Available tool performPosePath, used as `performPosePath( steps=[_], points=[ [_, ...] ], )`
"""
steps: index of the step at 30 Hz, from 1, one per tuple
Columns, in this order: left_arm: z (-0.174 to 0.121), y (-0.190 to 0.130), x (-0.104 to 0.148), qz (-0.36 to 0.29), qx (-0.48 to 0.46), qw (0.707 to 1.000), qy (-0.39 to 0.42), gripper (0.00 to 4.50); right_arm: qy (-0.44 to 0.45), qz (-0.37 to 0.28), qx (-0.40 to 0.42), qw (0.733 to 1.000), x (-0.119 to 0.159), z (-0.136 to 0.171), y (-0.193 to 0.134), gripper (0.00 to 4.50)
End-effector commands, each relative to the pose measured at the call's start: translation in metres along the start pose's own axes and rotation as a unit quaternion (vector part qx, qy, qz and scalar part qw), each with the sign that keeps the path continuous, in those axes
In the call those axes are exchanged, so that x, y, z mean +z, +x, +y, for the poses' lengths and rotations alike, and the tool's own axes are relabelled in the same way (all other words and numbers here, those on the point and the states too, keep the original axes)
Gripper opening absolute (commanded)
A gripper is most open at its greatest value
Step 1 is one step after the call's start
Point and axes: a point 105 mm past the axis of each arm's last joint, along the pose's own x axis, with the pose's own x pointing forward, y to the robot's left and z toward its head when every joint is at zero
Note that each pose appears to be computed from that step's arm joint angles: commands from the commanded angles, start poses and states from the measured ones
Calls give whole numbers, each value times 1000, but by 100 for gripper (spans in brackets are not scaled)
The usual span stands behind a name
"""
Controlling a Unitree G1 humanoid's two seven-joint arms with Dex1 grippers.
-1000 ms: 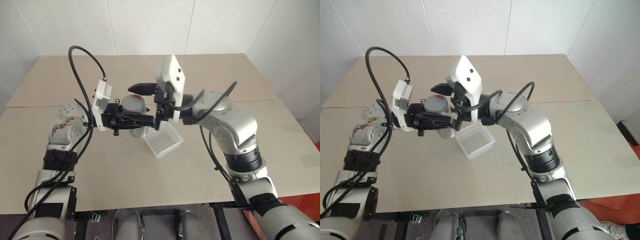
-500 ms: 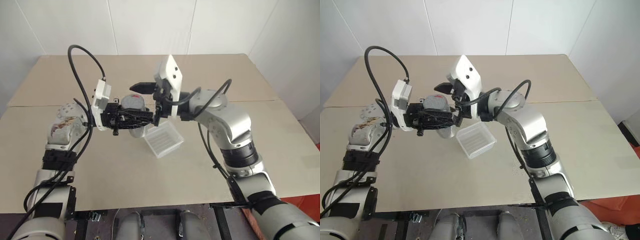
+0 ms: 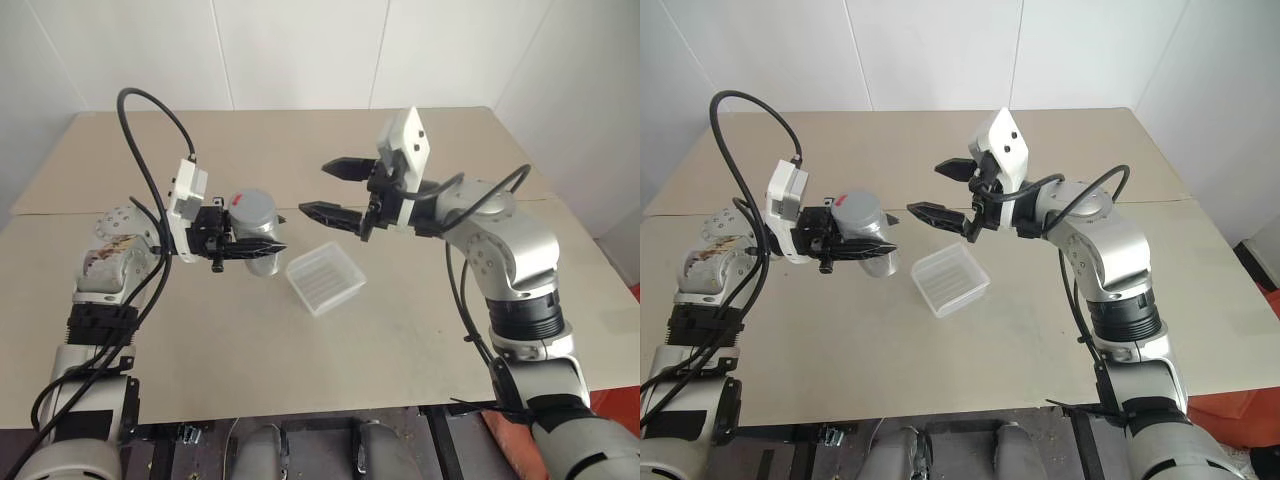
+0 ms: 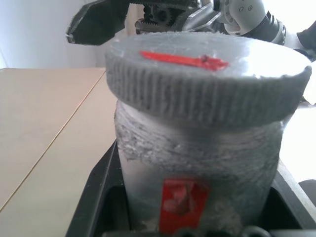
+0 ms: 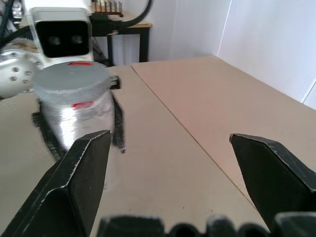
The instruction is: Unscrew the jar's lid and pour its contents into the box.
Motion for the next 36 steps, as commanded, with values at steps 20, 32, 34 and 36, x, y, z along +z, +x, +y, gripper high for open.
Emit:
performPosePath(
  steps=[20,32,34,36],
  points=[
    [-1,13,9,-14,-21,999,25,192,-51,-52,69,995,40,49,52,446],
    [-2,8,10,-7,-17,999,29,192,-45,-36,65,996,30,42,46,446],
    [-2,7,10,-7,-16,999,29,192,-46,-35,66,996,29,42,45,446],
    [-1,8,10,-7,-16,999,29,192,-46,-36,69,996,30,42,44,446]
  ],
)
